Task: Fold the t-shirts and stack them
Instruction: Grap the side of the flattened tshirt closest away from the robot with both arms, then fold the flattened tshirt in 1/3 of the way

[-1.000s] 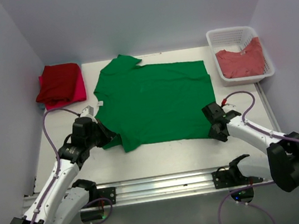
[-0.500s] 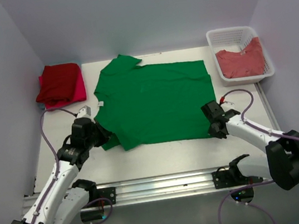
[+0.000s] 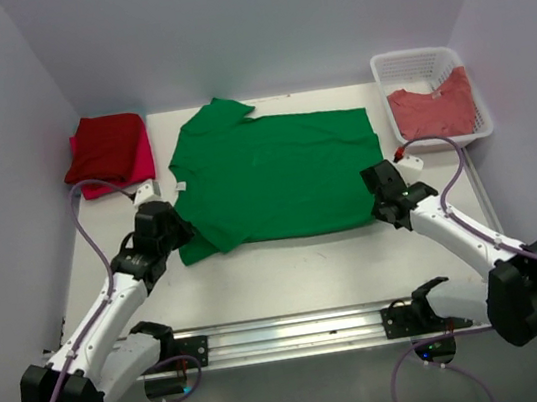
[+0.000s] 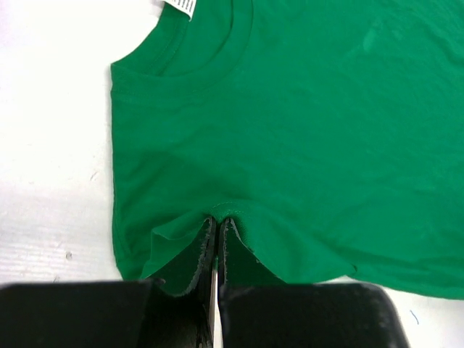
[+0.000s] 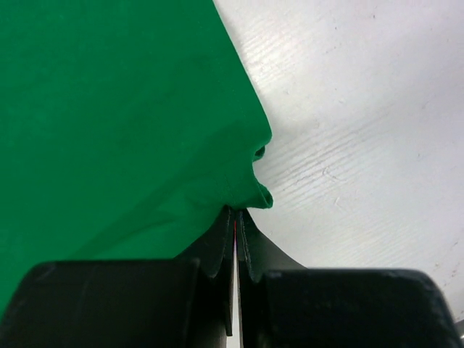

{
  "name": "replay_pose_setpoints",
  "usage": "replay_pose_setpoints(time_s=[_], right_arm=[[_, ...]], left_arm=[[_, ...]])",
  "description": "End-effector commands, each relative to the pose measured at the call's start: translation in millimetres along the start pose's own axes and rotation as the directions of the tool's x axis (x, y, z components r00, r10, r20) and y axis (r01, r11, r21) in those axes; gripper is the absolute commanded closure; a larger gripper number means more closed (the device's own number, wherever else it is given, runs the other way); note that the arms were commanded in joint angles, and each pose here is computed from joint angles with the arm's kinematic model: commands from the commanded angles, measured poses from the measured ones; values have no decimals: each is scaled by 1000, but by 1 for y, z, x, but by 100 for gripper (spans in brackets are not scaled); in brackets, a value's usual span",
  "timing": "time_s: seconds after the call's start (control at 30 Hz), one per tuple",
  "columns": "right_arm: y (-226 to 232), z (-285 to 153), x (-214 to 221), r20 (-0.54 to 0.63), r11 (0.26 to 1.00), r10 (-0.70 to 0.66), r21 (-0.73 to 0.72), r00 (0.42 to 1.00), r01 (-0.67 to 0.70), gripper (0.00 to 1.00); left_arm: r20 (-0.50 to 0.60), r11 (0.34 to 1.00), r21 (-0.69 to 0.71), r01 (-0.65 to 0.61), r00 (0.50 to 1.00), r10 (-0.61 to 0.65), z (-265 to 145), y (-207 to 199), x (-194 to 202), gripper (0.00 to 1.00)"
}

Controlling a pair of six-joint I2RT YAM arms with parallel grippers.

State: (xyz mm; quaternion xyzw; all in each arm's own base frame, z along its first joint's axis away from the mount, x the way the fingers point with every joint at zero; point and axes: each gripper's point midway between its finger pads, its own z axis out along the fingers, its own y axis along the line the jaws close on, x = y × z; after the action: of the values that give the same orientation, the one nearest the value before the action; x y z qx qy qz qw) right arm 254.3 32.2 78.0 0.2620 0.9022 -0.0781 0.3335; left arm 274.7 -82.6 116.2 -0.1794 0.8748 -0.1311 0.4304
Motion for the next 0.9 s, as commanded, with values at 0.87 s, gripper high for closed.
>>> replay_pose_setpoints(time_s=[0.87], right_arm=[[40,55,-63,127,987,9,159,992,-30,100]], left_arm=[[235,1000,4,-8,972,7,47,-28,-81,100]])
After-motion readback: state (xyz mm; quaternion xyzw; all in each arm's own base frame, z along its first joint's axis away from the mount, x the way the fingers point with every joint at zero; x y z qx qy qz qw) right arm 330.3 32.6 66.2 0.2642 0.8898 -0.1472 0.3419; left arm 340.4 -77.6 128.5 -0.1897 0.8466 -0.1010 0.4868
